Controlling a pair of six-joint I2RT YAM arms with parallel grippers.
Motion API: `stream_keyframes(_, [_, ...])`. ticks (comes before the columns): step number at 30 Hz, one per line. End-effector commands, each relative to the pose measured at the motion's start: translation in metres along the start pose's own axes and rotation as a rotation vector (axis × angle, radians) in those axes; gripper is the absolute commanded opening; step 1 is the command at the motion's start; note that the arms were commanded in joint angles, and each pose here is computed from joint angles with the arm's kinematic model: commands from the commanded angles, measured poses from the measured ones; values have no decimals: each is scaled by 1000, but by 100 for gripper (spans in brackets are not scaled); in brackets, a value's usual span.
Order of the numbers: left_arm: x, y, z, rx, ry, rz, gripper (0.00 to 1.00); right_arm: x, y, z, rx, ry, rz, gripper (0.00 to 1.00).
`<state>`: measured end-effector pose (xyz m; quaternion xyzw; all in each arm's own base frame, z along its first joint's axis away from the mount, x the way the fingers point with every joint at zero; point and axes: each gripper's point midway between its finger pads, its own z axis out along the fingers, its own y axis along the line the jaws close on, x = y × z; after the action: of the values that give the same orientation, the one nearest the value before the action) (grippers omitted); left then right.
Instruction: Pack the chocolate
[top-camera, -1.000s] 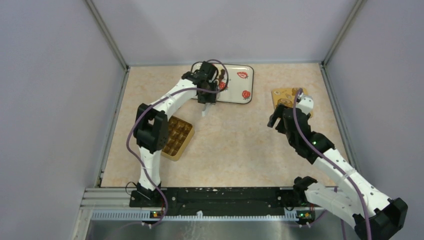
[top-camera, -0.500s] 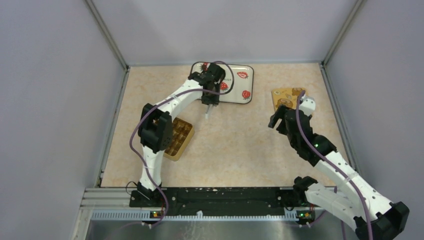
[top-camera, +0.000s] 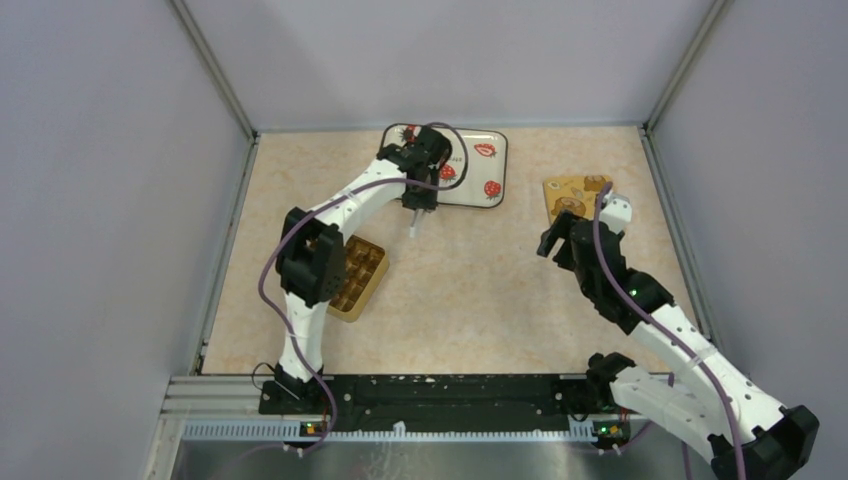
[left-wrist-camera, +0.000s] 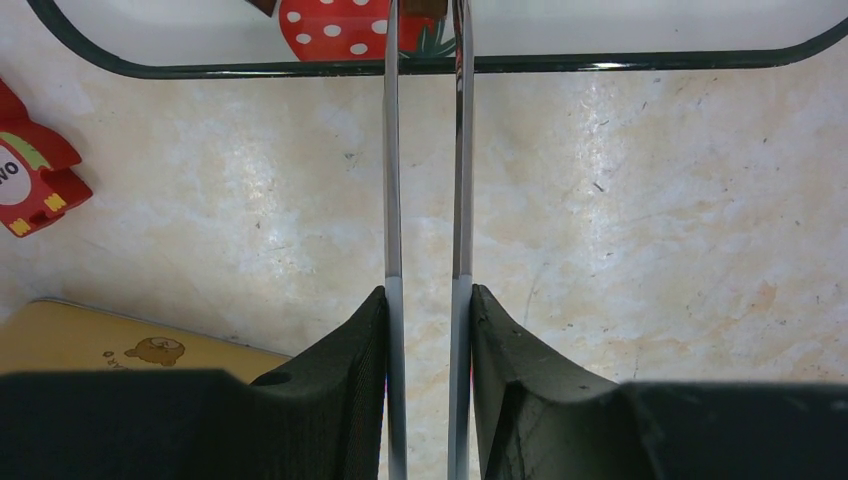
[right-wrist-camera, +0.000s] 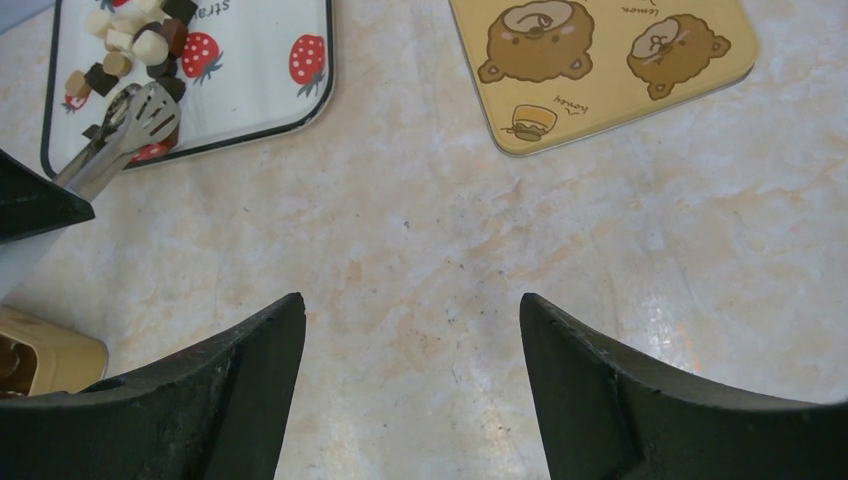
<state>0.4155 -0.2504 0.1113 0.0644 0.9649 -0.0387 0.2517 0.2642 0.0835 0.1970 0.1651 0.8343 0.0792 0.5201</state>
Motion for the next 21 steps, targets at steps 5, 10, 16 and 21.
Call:
stream_keyframes(5, [-54, 2, -79, 52, -227, -34, 1, -6, 2, 2, -4, -30, 25, 77])
stream_keyframes(10, [-54, 9, -100, 75, -247, -44, 0, -7, 5, 4, -7, -29, 18, 76])
stream_keyframes(16, [-32, 31, -137, 49, -244, -51, 0, -9, 7, 5, -11, -33, 13, 76])
stream_keyframes(21, [0, 53, -177, 38, -236, -82, 0, -9, 12, 8, -23, -33, 11, 76])
